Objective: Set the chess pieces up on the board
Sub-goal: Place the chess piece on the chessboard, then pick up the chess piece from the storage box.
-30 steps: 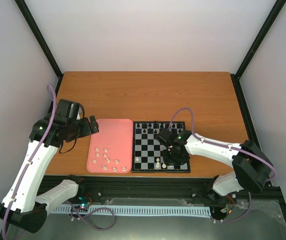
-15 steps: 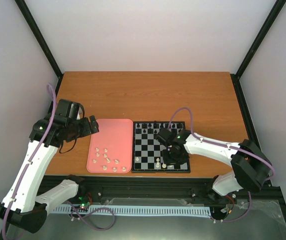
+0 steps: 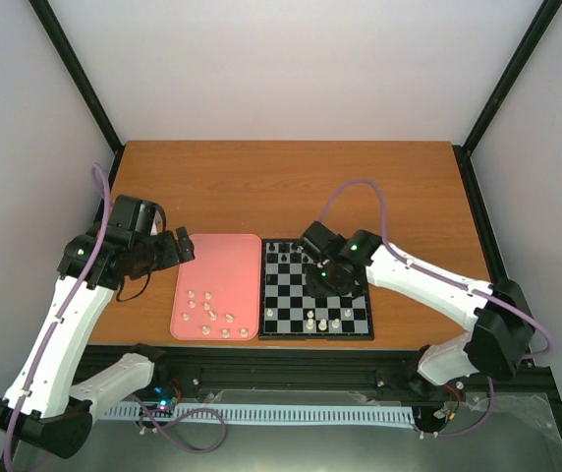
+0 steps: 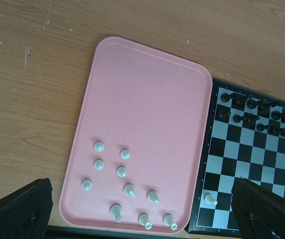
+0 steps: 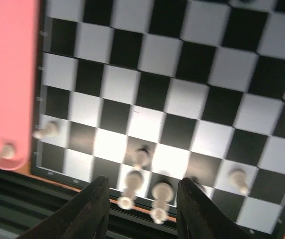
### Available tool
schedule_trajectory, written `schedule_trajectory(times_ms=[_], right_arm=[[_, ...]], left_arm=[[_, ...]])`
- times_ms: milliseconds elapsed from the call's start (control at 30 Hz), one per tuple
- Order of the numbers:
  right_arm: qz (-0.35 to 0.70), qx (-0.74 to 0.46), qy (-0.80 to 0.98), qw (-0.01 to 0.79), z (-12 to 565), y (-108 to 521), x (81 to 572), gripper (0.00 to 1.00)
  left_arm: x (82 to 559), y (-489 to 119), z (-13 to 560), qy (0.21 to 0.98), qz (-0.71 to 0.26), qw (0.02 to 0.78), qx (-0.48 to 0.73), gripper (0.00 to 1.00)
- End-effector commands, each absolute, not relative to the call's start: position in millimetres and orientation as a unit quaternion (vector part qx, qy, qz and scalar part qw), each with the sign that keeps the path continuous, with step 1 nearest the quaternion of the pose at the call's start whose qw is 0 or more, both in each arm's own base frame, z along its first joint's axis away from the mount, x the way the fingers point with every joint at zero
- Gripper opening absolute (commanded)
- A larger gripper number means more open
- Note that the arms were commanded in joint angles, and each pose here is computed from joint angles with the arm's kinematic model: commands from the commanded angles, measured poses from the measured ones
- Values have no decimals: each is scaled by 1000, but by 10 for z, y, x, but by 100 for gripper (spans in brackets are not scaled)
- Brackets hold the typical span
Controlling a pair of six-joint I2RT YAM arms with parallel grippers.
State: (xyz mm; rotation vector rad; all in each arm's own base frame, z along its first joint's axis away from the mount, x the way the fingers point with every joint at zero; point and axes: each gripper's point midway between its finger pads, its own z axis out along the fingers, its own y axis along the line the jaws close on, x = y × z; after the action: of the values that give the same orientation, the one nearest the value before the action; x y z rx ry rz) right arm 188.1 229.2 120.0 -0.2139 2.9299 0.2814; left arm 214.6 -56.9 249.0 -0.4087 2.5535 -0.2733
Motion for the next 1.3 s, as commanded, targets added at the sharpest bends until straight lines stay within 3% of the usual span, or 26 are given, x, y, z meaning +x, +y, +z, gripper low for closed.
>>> schedule_trajectory(times_ms=[0,200,400,867,1267], right_arm=[[120,-119,979,115,1406,2711,1935,39],[156,-198,962,104,1433,3549,1706,42],[165,-251,952,58,1111,4038,1377,41],[142,-297,944,-5,594,4248,1166,40],[115,-292,949,-12,453,4239,1208,37]], left_arm=[[2173,-599,2551,942,-115,276,-155,100],[2119,-552,2575,941,-107,280,-158,100],[2057,-533,2551,940,-109,279,-161,100],[1999,-538,2522,940,-115,279,-159,100],[1991,-530,2478,942,-110,275,-156,100]])
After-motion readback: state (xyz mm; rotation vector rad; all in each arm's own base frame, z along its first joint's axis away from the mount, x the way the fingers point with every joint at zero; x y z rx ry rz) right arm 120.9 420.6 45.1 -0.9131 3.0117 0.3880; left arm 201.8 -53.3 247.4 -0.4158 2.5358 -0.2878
